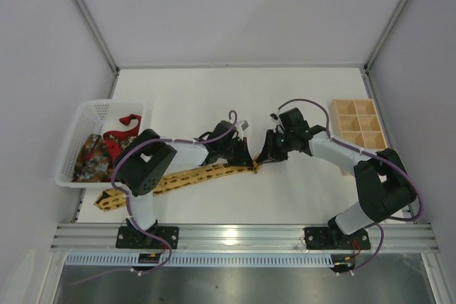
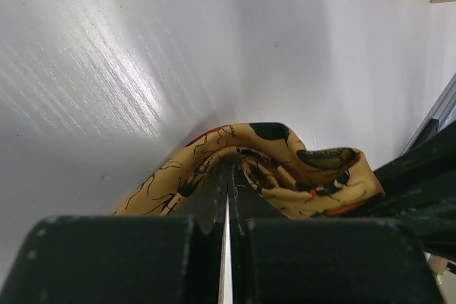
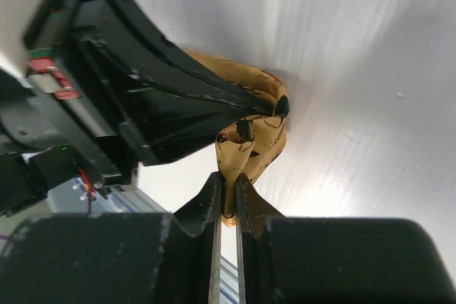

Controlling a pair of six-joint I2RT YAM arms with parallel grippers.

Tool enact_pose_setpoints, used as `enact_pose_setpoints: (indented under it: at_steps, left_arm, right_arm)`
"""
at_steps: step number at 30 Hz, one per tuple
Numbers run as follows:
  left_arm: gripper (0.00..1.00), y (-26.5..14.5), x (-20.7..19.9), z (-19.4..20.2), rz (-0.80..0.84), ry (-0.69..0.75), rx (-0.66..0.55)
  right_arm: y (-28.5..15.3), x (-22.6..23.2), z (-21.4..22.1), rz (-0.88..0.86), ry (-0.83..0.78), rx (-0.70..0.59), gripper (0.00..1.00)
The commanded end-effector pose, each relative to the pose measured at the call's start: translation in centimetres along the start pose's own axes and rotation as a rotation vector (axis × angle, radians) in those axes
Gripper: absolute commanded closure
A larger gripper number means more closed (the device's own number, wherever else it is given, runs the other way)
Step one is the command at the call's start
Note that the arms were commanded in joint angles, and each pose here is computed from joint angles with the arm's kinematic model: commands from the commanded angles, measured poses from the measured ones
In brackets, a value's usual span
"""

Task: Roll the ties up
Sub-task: Roll the tie

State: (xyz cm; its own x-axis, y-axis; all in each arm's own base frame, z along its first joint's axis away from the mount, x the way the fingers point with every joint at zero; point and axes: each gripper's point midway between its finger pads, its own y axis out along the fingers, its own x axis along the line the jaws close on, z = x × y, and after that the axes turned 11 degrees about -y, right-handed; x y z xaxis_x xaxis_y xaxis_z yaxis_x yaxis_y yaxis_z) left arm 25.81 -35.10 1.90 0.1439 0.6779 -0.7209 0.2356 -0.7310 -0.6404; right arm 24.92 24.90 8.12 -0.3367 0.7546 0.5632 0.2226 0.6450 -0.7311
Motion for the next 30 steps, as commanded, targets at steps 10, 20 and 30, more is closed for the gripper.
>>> enact_pose_setpoints:
  at_steps: [10,20,30]
  left_arm:
    - [1.00,-1.6,1.2,0.4,-0.087,-0.011,-0.018]
    - [1.00,-2.4,-1.6,0.3,-0.008,0.018,-0.018]
    - [1.00,-2.1,-4.7,-0.6,0.065,0.042,-0.037]
  right_arm:
    - [-1.4,-4.2,0.7,0.238,-0.016,-0.001,1.00]
    - [-2.0,-4.3,0.4,0.249,0.019,-0.023,1.00]
    - [-1.7,-4.1,0.2,0.252,0.018,-0.019,1.00]
